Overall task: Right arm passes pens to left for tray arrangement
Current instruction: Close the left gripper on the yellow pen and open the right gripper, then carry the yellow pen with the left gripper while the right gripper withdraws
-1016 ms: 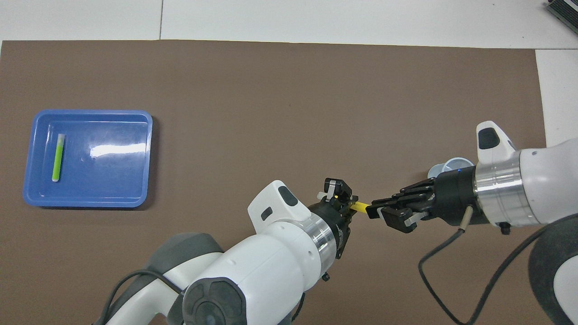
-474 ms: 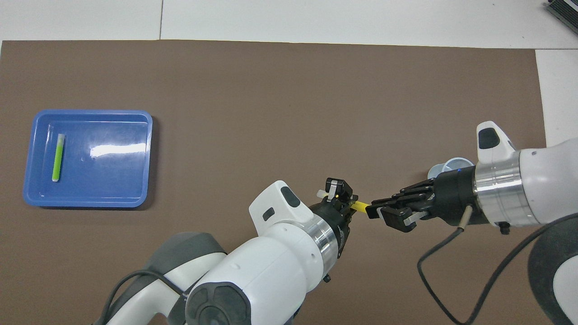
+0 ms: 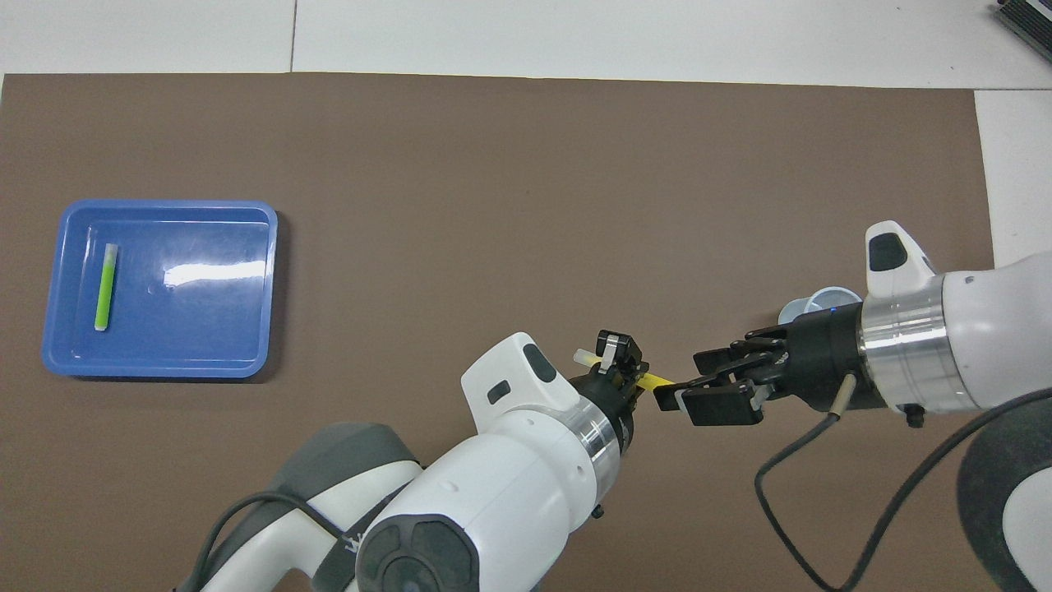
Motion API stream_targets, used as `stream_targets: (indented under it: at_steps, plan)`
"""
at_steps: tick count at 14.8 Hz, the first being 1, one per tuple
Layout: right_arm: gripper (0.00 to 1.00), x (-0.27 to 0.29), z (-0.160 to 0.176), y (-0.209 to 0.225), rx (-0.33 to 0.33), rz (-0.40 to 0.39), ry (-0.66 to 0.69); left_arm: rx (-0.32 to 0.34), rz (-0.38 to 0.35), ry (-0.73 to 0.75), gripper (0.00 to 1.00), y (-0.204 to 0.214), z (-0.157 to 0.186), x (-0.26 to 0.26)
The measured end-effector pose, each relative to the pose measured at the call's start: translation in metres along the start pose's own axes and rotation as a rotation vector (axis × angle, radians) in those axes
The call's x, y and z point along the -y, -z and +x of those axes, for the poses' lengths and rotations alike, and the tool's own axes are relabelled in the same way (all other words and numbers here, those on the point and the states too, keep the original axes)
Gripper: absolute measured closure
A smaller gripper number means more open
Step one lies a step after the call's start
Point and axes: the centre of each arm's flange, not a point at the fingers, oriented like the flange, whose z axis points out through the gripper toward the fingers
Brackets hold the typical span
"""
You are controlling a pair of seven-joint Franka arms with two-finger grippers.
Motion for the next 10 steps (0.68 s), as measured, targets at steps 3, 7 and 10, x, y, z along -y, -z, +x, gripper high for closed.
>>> stream_targets:
  at_steps: [3,7,10]
  plan:
    - [0.0,-0.001,0.0,0.0,0.004,-0.011,0.001,-0.065,0.083,-0.115,0.81,-0.005,0.029,-0.006]
    - [0.0,-0.014,-0.003,0.004,0.03,-0.12,0.011,-0.14,0.156,-0.213,0.81,-0.001,0.103,-0.033]
    - [0.0,-0.028,-0.008,0.009,0.066,-0.216,0.012,-0.179,0.241,-0.32,0.81,0.009,0.169,-0.046]
